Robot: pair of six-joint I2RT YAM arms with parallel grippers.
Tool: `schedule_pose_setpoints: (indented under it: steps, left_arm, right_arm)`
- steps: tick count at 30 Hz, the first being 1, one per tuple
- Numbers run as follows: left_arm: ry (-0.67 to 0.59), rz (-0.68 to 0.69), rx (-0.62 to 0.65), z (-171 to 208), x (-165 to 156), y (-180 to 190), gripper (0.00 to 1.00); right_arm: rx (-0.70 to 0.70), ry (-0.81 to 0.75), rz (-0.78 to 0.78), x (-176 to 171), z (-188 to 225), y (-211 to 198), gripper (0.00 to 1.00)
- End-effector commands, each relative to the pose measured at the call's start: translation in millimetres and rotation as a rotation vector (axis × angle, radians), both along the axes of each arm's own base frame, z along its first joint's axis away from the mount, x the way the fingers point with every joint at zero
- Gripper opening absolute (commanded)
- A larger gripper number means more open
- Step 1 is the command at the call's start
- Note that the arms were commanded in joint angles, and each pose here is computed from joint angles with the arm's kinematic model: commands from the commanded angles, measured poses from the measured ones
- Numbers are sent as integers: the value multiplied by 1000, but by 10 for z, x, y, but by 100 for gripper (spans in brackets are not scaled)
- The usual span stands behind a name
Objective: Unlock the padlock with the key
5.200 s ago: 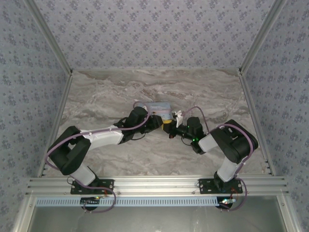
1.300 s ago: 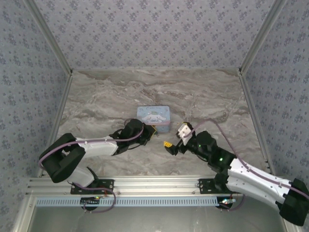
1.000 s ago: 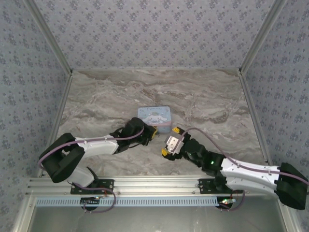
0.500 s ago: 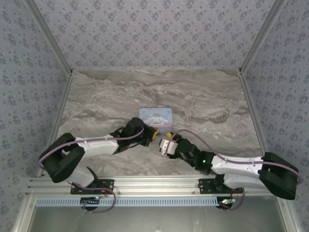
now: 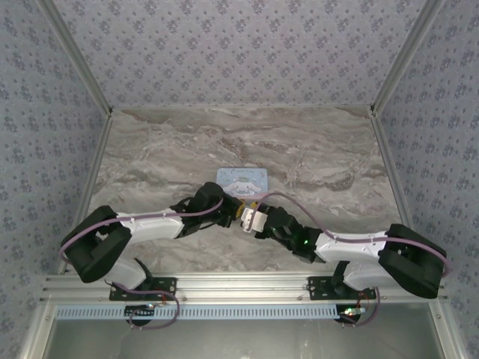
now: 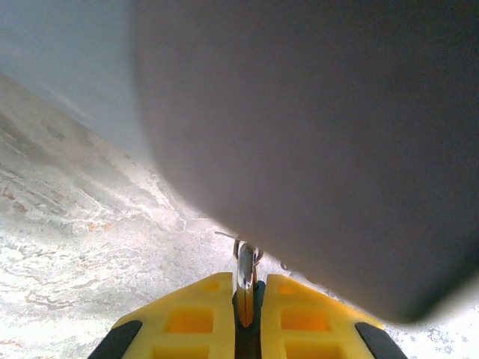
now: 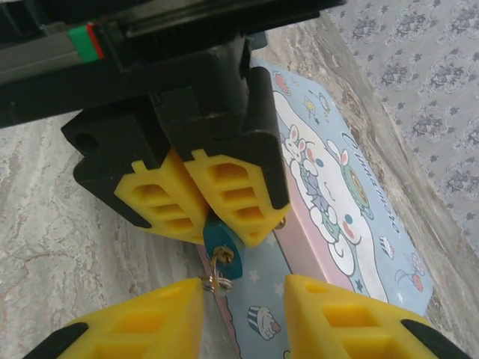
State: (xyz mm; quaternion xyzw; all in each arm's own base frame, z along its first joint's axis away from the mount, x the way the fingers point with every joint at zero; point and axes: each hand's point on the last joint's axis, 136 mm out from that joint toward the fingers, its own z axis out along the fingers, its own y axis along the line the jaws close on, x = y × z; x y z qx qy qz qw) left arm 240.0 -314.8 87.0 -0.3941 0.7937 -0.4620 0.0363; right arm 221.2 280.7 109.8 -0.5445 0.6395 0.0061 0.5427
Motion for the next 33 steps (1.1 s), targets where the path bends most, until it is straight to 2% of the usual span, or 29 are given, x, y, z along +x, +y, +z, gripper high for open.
schedule_pose_setpoints:
  steps: [1,9,14,19,33]
  left_arm:
    - [0,1,-34,120,40,-97,0]
    - [5,1,-36,103,35,-98,0]
    - [7,-2,-37,101,36,-111,0]
    - [12,-4,-41,85,40,-127,0]
    - [19,-17,-44,51,48,-175,0]
  right_arm:
    - [47,-12,12,50,121,121,33]
    - [43,1,5,92,46,153,10]
    - [72,19,-17,97,55,131,1]
    - [177,86,-84,118,113,90,0]
    - [500,416,-295,102,-4,42,0]
